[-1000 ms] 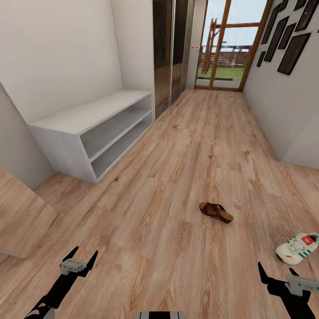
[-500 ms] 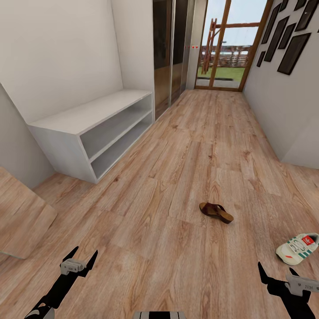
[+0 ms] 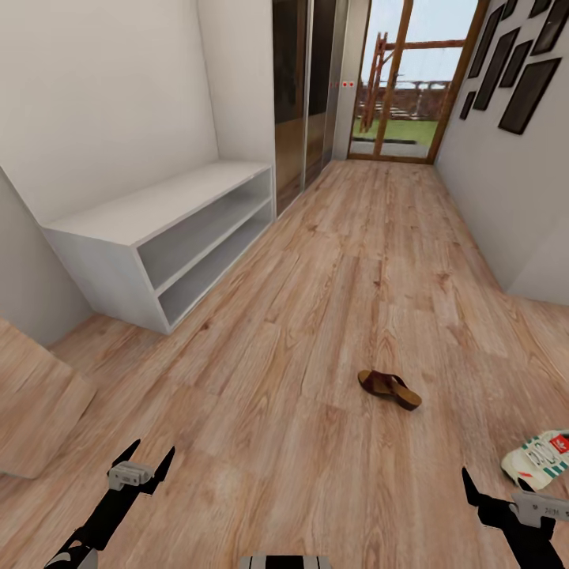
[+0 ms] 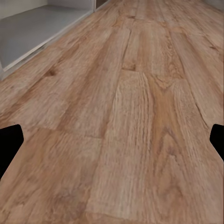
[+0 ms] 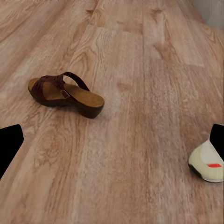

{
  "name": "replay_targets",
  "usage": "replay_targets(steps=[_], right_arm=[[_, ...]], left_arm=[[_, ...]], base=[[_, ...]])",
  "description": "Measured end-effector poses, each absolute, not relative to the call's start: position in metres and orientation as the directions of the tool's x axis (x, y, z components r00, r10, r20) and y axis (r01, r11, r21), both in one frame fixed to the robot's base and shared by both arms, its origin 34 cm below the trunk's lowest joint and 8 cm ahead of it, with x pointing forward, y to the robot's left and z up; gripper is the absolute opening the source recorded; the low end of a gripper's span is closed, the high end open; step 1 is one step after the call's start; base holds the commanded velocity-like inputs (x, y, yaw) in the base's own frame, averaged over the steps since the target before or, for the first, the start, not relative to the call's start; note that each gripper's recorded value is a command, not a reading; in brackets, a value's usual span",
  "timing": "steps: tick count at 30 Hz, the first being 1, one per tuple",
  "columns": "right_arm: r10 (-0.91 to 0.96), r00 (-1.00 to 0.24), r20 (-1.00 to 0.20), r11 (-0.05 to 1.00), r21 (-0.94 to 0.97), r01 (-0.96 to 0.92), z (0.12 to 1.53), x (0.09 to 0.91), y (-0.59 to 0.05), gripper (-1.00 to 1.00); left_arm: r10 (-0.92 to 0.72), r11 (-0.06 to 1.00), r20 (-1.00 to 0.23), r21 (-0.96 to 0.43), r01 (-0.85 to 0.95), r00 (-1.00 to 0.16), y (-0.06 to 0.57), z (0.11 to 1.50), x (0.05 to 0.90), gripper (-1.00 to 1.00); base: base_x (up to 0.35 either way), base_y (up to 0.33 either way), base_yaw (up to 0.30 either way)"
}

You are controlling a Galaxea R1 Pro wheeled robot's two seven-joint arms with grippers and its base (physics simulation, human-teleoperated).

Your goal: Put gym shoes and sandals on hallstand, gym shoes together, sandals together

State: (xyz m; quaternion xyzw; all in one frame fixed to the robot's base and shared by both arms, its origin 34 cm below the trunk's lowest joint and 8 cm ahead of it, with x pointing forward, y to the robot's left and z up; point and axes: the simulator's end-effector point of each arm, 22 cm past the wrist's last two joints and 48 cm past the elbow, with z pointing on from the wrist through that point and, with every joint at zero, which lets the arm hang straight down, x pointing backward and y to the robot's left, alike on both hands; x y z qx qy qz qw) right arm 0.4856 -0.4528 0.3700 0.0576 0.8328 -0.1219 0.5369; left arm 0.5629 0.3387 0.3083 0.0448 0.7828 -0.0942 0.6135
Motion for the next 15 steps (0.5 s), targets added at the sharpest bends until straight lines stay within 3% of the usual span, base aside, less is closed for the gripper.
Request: replay_targets(steps=[9,12,15], right_arm=[[-0.07,-0.405,-0.912,0.964,-0.167,0.207,0.384,0.528,-0.47,1.0],[-0.114,-0.428,-0.897,0.969,-0.195,0.151,0.383,0.544,-0.473,1.0],[-0.217,-0.474,-0.853,0.973,-0.227,-0.037,0.366,0.562,-0.45,1.0]], left_arm=[[-0.045,0.978,-0.969,-0.092,0.185,-0.242,0.339,0.309,0.563,1.0],[-0.045,0.978,-0.969,-0.092,0.186,-0.242,0.339,0.308,0.563,1.0],[-0.045,0.978,-0.969,-0.092,0.187,-0.242,0.338,0.308,0.563,1.0]], base=[[0.243,-0.008,0.0],[0.113,-0.007,0.0],[0.06,-0.003,0.0]])
